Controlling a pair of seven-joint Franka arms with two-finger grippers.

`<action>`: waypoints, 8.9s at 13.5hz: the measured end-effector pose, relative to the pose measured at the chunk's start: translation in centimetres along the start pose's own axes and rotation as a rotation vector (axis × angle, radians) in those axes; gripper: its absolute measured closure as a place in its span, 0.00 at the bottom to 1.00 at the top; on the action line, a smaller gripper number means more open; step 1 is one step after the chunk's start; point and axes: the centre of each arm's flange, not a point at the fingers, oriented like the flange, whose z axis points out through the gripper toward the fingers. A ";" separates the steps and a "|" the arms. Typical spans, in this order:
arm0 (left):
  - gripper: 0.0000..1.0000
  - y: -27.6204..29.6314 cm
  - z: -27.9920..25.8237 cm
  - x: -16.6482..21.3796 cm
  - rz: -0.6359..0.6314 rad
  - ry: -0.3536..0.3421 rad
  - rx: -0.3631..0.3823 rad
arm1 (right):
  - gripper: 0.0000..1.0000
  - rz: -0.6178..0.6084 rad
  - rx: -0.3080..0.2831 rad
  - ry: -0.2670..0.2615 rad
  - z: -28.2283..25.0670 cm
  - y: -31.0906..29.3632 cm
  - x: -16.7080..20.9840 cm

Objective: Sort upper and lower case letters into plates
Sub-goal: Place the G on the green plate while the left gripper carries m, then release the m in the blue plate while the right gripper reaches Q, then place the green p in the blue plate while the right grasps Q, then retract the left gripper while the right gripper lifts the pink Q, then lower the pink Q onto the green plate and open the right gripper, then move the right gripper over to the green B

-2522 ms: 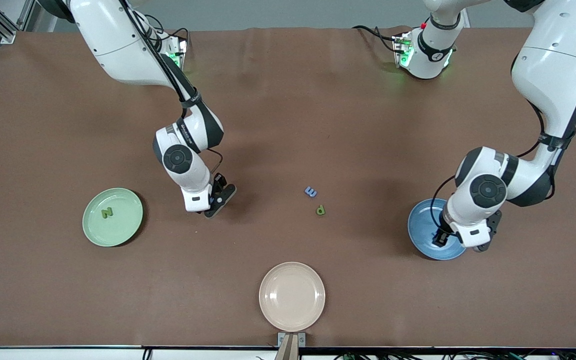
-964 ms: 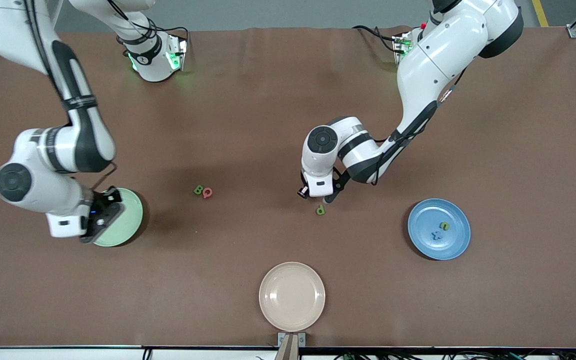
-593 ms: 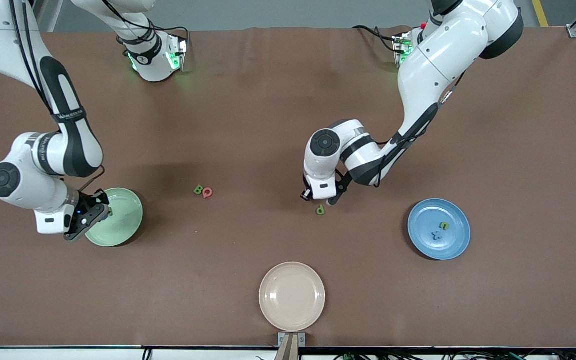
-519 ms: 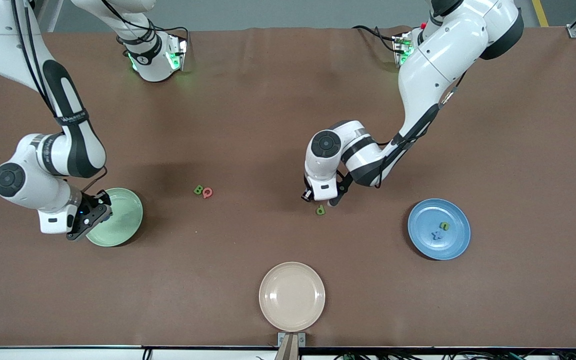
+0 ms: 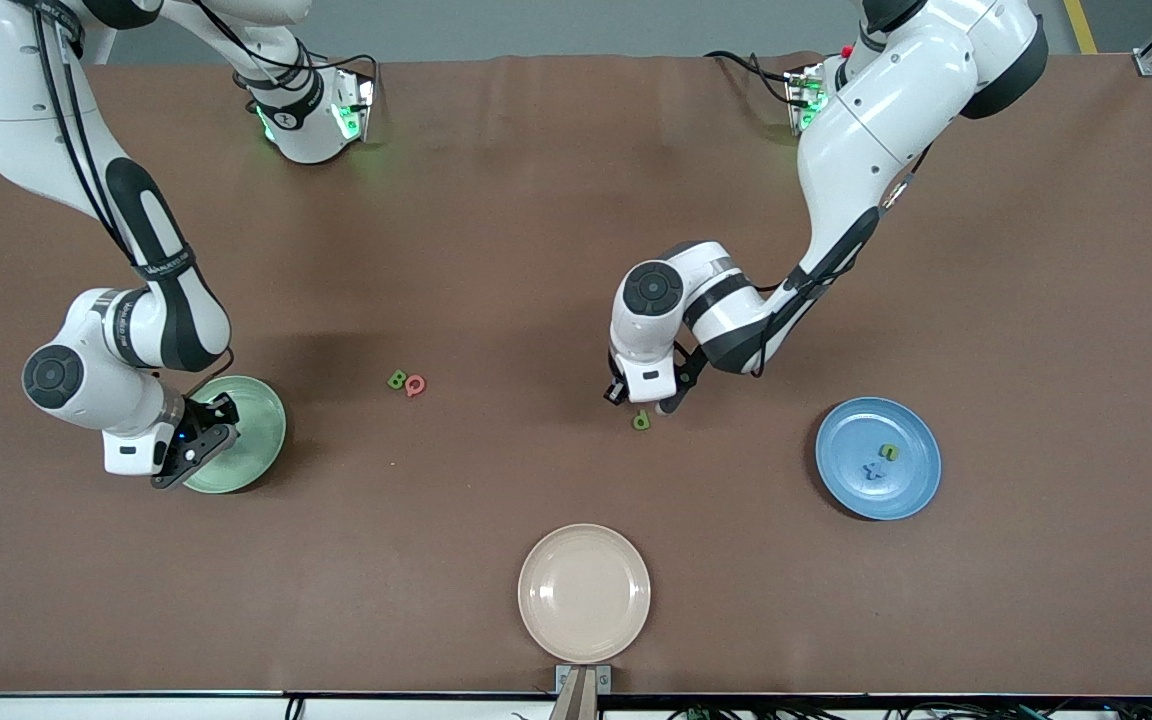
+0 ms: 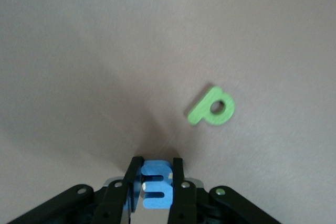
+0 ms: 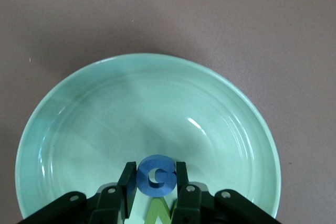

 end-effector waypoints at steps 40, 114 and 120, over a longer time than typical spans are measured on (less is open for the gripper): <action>0.63 4.2 0.6 3.7 0.189 0.023 0.001 | 0.00 -0.205 -0.029 -0.003 1.5 -28.2 14.2; 0.00 -17.6 -47.5 32.5 0.887 -0.016 0.101 | 0.55 0.030 0.022 -0.055 -0.3 -4.1 -2.2; 0.00 -18.6 -48.4 33.3 0.870 -0.002 0.092 | 0.00 0.174 0.026 -0.073 -7.0 -4.8 1.9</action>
